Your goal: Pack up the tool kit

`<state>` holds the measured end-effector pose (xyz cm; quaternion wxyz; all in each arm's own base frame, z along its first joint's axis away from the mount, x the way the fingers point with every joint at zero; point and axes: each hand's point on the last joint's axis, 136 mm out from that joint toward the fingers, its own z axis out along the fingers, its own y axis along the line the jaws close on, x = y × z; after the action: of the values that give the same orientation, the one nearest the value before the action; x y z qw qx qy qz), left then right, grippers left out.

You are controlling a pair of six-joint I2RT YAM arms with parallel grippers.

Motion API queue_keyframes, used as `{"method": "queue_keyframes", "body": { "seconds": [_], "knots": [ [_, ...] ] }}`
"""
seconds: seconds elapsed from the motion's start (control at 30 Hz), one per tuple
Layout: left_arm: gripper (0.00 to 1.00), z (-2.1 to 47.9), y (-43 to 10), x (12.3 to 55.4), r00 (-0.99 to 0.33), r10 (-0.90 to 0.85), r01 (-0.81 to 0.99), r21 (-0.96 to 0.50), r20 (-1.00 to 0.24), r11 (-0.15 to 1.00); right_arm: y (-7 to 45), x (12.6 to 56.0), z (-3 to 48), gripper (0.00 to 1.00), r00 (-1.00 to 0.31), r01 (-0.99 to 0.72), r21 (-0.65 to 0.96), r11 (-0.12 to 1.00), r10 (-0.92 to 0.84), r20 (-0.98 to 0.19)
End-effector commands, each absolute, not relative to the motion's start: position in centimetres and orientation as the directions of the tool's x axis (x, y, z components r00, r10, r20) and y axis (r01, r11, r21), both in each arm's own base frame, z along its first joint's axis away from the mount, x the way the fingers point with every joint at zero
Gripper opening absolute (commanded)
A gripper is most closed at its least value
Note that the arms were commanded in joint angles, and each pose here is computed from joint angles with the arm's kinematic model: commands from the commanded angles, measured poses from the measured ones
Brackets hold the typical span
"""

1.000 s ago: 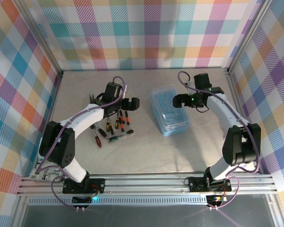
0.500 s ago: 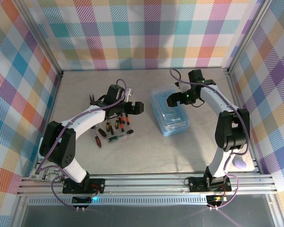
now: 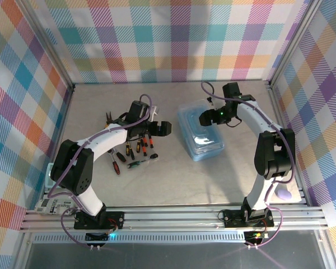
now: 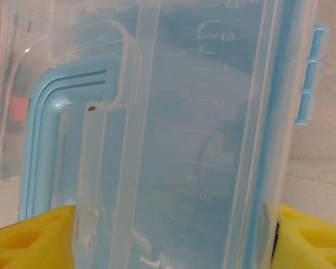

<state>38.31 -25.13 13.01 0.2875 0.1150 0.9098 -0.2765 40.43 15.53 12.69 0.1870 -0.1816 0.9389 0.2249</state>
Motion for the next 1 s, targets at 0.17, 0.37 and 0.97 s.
{"method": "queue_keyframes", "body": {
  "seconds": [0.17, 0.37, 0.97],
  "knots": [
    [1.0, 13.7, -25.9, 38.6, -0.806, 0.054, 0.381, -0.447, -0.589, 0.809, 16.4, 38.9, 10.2, 0.87, -0.896, -0.402, 0.406, 0.821, -0.261, -0.36],
    [1.0, 13.5, -26.0, 38.7, -0.808, 0.054, 0.379, -0.447, -0.587, 0.81, 16.7, 39.3, 10.5, 1.0, -0.885, -0.424, 0.375, 0.824, -0.29, -0.363],
    [1.0, 14.8, -25.5, 38.8, -0.784, 0.063, 0.394, -0.417, -0.617, 0.819, 16.9, 38.2, 9.7, 0.59, -0.94, -0.293, 0.583, 0.758, -0.116, -0.321]
  ]
}}
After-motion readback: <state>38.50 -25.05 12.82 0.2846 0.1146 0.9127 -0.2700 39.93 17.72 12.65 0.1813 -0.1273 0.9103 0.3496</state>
